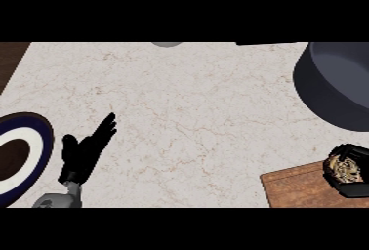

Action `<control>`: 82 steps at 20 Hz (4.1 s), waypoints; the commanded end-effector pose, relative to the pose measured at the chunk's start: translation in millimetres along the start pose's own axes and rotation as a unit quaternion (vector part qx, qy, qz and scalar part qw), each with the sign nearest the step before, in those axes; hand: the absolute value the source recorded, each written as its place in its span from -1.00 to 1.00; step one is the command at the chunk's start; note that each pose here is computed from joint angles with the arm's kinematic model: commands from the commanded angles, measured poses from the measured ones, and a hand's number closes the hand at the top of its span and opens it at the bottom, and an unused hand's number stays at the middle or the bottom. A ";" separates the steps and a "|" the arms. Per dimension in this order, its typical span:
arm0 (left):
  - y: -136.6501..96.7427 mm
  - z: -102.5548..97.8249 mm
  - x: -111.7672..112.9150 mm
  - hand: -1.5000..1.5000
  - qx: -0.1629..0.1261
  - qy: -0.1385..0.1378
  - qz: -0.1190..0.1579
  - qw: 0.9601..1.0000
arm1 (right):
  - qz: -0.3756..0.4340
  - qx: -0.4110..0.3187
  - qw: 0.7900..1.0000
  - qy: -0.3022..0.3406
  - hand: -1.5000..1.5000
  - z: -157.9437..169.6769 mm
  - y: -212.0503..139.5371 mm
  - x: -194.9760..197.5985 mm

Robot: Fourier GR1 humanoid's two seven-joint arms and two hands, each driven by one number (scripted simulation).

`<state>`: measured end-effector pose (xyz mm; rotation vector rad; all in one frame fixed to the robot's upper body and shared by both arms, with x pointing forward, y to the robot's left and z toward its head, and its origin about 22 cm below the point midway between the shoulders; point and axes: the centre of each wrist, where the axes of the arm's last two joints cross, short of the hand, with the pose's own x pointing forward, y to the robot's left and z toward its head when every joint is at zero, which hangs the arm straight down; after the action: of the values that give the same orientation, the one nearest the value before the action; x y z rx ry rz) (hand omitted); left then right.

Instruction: Pick the cupcake from the cutting board and place it in the pot

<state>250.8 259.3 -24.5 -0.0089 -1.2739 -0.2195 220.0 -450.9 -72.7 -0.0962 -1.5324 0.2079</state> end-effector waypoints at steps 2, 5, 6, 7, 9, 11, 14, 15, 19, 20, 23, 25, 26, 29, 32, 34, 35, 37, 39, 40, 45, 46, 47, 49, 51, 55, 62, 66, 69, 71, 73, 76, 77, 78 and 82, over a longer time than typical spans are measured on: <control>0.4 -0.1 1.5 0.00 0.000 -0.007 0.012 1.000 | 0.008 -0.230 0.973 -0.003 1.00 89.8 -88.2 5.8; -26.3 -1.5 12.4 0.00 -0.032 -0.011 -0.007 0.999 | 0.069 -0.273 0.959 0.000 1.00 123.9 -112.0 11.5; -16.7 0.9 3.0 0.00 -0.029 -0.006 -0.009 1.000 | 0.056 -0.283 0.957 -0.015 1.00 137.4 -120.7 14.3; -0.5 3.0 -3.5 0.00 -0.034 -0.009 -0.003 0.999 | 0.034 -0.294 0.955 -0.015 1.00 146.6 -118.5 8.3; -15.8 1.5 -0.3 0.00 -0.040 -0.005 -0.008 0.999 | 0.070 -0.303 0.950 -0.012 1.00 147.7 -124.3 12.1; -18.2 -13.2 10.1 0.00 -0.035 -0.004 -0.011 0.999 | 0.106 -0.307 0.946 0.000 1.00 145.4 -135.9 23.8; -27.6 -3.8 7.1 0.00 -0.033 -0.007 0.004 0.999 | 0.138 -0.307 0.942 -0.005 1.00 145.8 -150.9 39.8; -19.1 -4.3 14.1 0.00 -0.036 -0.007 -0.012 0.999 | 0.164 -0.318 0.934 -0.004 1.00 136.9 -145.5 36.4; -18.8 -14.4 11.3 0.00 -0.032 -0.008 -0.016 0.999 | 0.207 -0.322 0.923 -0.025 1.00 114.5 -152.0 52.0; -34.9 -7.1 5.3 0.00 -0.042 -0.004 -0.005 0.999 | 0.229 -0.314 0.921 -0.017 1.00 115.1 -171.1 76.8; -17.2 -21.0 8.2 0.00 -0.024 -0.004 -0.006 1.000 | 0.255 -0.324 0.911 -0.020 1.00 97.1 -163.6 80.0; -15.0 -9.1 3.9 0.00 -0.035 0.000 -0.005 0.999 | 0.259 -0.316 0.913 -0.020 1.00 88.3 -187.2 121.0; -3.9 2.8 -1.3 0.00 -0.030 0.000 -0.010 1.000 | 0.266 -0.322 0.908 -0.011 1.00 72.4 -166.5 102.4; -14.5 -2.5 10.1 0.00 -0.034 -0.006 -0.009 0.999 | 0.290 -0.314 0.904 0.002 1.00 46.5 -176.7 146.6; -0.5 -0.8 10.2 0.00 -0.041 -0.001 -0.007 0.999 | 0.309 -0.298 0.903 0.010 1.00 22.4 -175.0 177.3; -14.9 1.7 -0.1 0.00 -0.041 -0.008 -0.016 0.999 | 0.318 -0.292 0.901 0.029 1.00 9.1 -181.8 197.4; -24.6 -11.8 6.0 0.00 -0.054 -0.003 -0.013 0.998 | 0.334 -0.282 0.898 0.040 1.00 -0.2 -179.7 209.5; -14.4 -18.1 0.8 0.00 -0.042 -0.006 -0.010 0.999 | 0.338 -0.269 0.901 0.036 1.00 -33.3 -149.6 198.8; -22.7 -11.3 2.2 0.00 -0.039 -0.003 -0.009 0.999 | 0.349 -0.256 0.900 0.057 1.00 -48.7 -139.8 207.6; -23.8 -15.5 8.3 0.00 -0.050 -0.014 -0.008 0.999 | 0.360 -0.250 0.896 0.070 1.00 -47.7 -149.4 213.9; -26.2 -15.9 -8.1 0.00 -0.040 -0.013 -0.023 0.999 | 0.392 -0.227 0.886 0.100 1.00 -76.9 -132.9 209.0; -23.1 -14.2 2.8 0.00 -0.052 -0.009 -0.019 0.998 | 0.411 -0.214 0.880 0.102 1.00 -96.4 -109.6 203.8; -33.7 -12.0 7.1 0.00 -0.050 -0.012 -0.009 0.999 | 0.437 -0.213 0.864 0.128 1.00 -90.9 -120.9 211.8; -27.3 -17.4 14.3 0.00 -0.052 -0.015 -0.015 0.998 | 0.494 -0.213 0.830 0.147 1.00 -99.7 -107.4 202.9; -28.1 -13.4 13.0 0.00 -0.055 -0.018 -0.019 0.998 | 0.536 -0.204 0.799 0.180 1.00 -99.6 -108.3 197.8; -20.5 -22.5 18.6 0.00 -0.055 -0.019 -0.020 0.998 | 0.545 -0.162 0.784 0.250 1.00 -126.3 -92.7 211.1; -34.8 -20.0 14.9 0.00 -0.077 -0.017 -0.020 0.997 | 0.475 -0.088 0.771 0.414 -1.00 -138.4 -73.5 181.2; -23.6 -25.0 22.9 0.00 -0.060 -0.017 -0.016 0.998 | 0.442 -0.097 0.824 0.341 -1.00 -143.9 -57.9 166.7; -28.6 -22.7 18.0 0.00 -0.050 -0.015 -0.017 0.999 | 0.365 -0.164 0.885 0.238 -1.00 -157.2 -51.1 185.4; -24.6 -19.2 23.9 0.00 -0.054 -0.022 -0.019 0.998 | 0.317 -0.222 0.903 0.188 -1.00 -162.2 -48.6 192.4; -22.7 -19.4 14.3 0.00 -0.045 -0.015 -0.015 0.999 | 0.248 -0.267 0.922 0.129 -1.00 -162.6 -55.6 205.4; -26.0 -20.1 18.0 0.00 -0.048 -0.007 -0.012 0.999 | 0.179 -0.340 0.919 0.094 -1.00 -157.9 -68.7 216.6; -21.5 -15.0 6.3 0.00 -0.044 -0.015 -0.012 0.999 | 0.161 -0.363 0.914 0.079 -1.00 -146.2 -84.0 216.8; -23.9 -20.8 15.6 0.00 -0.046 -0.016 -0.011 0.999 | 0.156 -0.386 0.905 0.084 -1.00 -143.8 -84.3 210.8; -27.5 -16.5 10.0 0.00 -0.044 -0.011 0.000 0.999 | 0.121 -0.456 0.880 0.045 -1.00 -125.8 -104.3 208.7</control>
<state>265.3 231.2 -23.1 -0.0828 -1.2860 -0.2975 372.1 -487.6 148.7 -0.9875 -1.3446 -0.1667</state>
